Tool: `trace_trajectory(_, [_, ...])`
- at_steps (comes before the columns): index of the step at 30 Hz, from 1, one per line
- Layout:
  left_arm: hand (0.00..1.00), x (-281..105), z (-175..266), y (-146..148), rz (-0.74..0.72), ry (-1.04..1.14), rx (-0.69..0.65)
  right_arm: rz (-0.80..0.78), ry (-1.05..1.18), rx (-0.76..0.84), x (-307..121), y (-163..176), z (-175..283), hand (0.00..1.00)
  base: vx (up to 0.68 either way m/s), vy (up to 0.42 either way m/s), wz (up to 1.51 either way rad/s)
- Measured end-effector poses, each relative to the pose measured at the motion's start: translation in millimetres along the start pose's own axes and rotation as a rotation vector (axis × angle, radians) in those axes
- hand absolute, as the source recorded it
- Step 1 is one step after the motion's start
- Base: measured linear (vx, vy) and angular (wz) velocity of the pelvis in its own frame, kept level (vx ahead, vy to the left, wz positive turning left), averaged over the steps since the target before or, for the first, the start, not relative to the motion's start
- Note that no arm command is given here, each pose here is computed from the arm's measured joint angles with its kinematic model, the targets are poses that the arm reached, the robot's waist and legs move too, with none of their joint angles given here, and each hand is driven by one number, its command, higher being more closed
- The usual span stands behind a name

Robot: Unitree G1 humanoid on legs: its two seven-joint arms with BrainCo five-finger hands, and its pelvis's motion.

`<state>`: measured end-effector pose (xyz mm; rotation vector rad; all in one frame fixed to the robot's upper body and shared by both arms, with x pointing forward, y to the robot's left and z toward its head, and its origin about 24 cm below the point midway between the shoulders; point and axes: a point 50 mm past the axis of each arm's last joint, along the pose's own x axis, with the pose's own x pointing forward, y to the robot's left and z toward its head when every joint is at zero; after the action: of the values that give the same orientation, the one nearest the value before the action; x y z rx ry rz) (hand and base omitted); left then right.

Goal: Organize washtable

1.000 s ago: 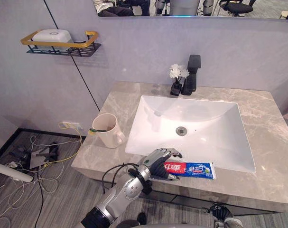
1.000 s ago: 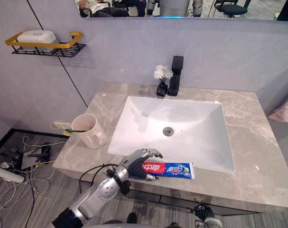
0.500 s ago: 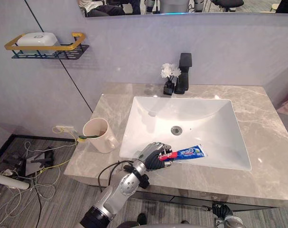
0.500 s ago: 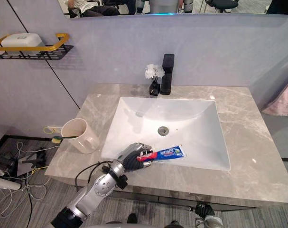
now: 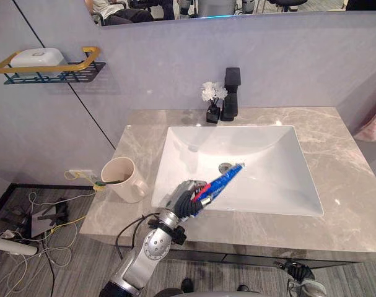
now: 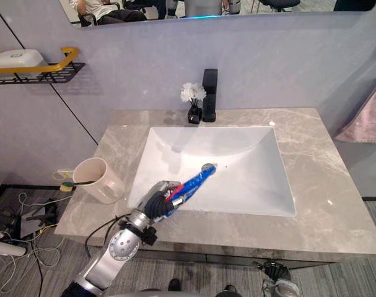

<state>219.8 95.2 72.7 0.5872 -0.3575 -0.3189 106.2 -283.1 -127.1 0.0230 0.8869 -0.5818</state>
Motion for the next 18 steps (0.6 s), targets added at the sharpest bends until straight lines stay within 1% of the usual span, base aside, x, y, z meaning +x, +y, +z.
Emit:
trace_trajectory(4, [1.0,7.1,12.1,12.3,0.084,-0.052,-0.039,-0.107,-0.051,0.134,-0.2,-26.7,10.7,0.0,0.01,0.005,-0.13])
trace_trajectory(8, [1.0,14.9,18.6,16.3,0.108,-0.086,-0.067,-0.192,-0.136,0.226,-3.6,-53.2,27.6,0.0,-0.01,0.002,-0.04])
trace_trajectory(12, [1.0,17.5,19.8,19.5,0.126,-0.092,-0.082,-0.253,-0.264,0.27,-14.1,-76.7,50.3,0.0,-0.02,0.006,-0.18])
trace_trajectory(14, [1.0,19.8,19.2,27.9,0.16,-0.094,-0.074,-0.303,-0.392,0.267,-27.3,-98.3,75.4,0.0,-0.01,0.002,-0.02])
trace_trajectory(16, [1.0,21.5,21.0,34.6,0.185,-0.105,-0.069,-0.327,-0.466,0.245,-36.1,-110.6,91.9,0.0,-0.04,0.004,-0.1])
trace_trajectory(18, [1.0,20.9,23.0,43.3,0.223,-0.113,-0.075,-0.373,-0.589,0.237,-53.4,-128.0,116.5,0.0,-0.04,0.004,-0.21])
